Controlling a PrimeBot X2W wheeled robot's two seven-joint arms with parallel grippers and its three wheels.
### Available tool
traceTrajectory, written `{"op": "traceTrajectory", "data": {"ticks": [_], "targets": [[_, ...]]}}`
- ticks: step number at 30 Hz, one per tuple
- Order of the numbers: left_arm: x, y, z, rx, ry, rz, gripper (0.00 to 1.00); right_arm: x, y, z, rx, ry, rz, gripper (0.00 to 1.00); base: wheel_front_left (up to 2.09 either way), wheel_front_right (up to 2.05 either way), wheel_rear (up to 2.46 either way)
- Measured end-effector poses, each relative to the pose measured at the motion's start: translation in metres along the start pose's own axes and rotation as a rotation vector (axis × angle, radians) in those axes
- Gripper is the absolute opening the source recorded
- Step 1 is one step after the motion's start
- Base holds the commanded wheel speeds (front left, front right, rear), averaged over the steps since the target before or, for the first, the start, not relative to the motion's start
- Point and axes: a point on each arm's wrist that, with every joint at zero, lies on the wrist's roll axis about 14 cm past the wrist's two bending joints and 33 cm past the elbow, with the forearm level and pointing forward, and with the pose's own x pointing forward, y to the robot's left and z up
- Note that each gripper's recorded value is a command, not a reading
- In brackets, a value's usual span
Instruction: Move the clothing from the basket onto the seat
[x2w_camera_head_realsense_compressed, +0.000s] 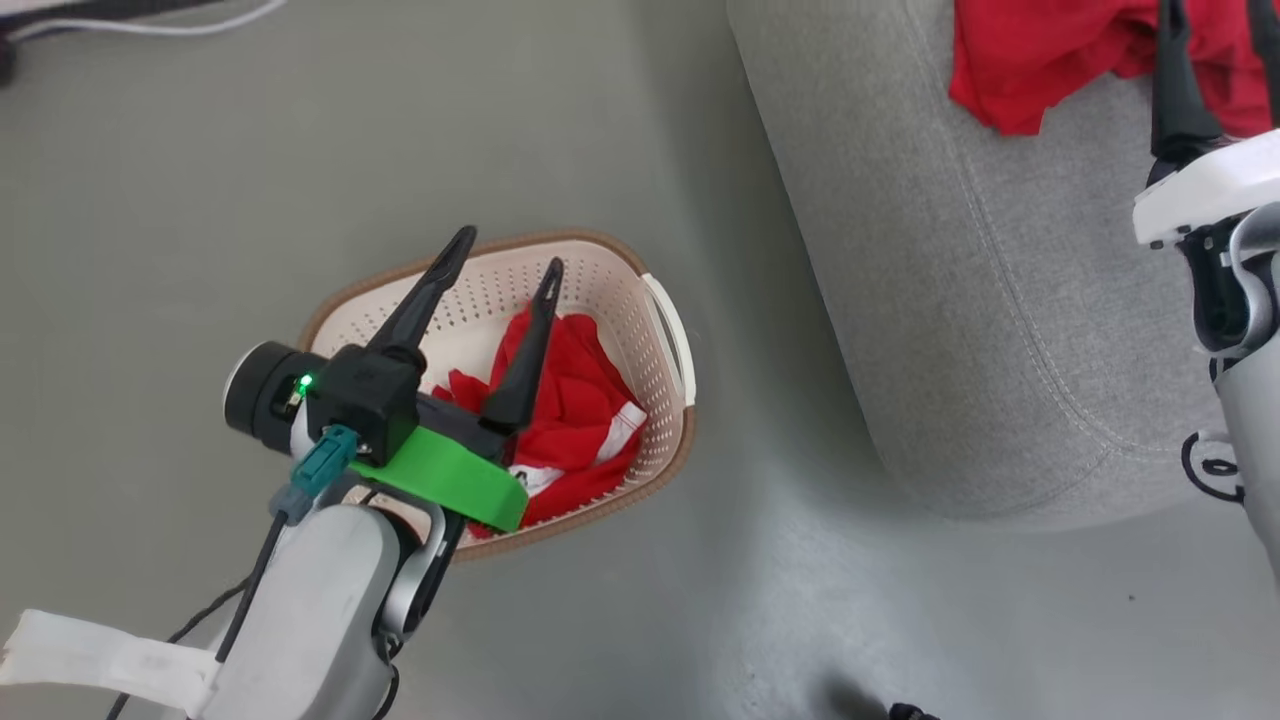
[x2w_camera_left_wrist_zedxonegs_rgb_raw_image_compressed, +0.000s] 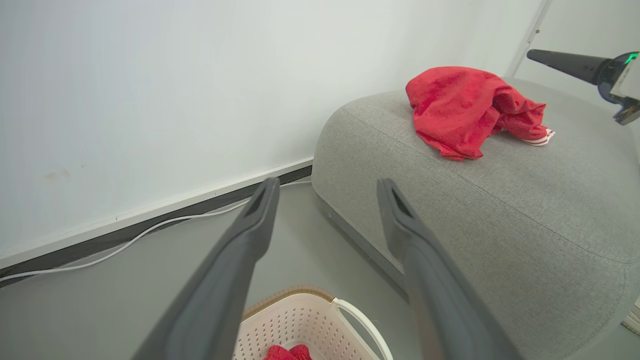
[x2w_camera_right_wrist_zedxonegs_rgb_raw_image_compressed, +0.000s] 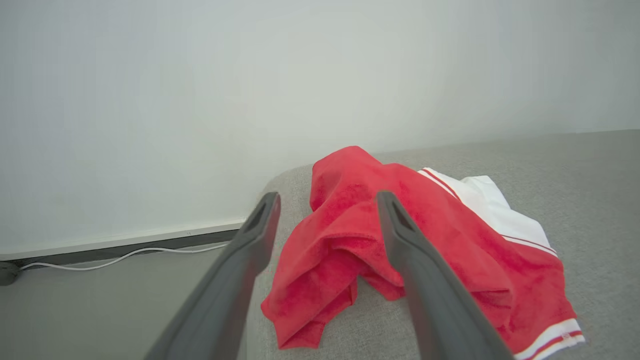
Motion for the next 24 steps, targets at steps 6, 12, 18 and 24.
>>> {"op": "traceTrajectory", "data": {"ticks": [6, 12, 18, 24], "targets": [[-0.016, 0.014, 0.012, 0.015, -0.009, 0.091, 1.0, -0.01, 0.02, 0.02, 0.017, -0.057, 0.052, 1.0, 0.0, 0.0, 0.0], [-0.044, 0.035, 0.027, 0.047, -0.022, 0.217, 1.0, -0.028, 0.051, 0.028, 0.061, -0.087, 0.12, 1.0, 0.0, 0.0, 0.0], [-0.078, 0.057, 0.046, 0.081, -0.049, 0.345, 1.0, -0.046, 0.089, 0.035, 0.119, -0.112, 0.195, 1.0, 0.0, 0.0, 0.0], [-0.117, 0.072, 0.056, 0.108, -0.062, 0.458, 1.0, -0.069, 0.124, 0.024, 0.171, -0.087, 0.258, 1.0, 0.0, 0.0, 0.0]]}}
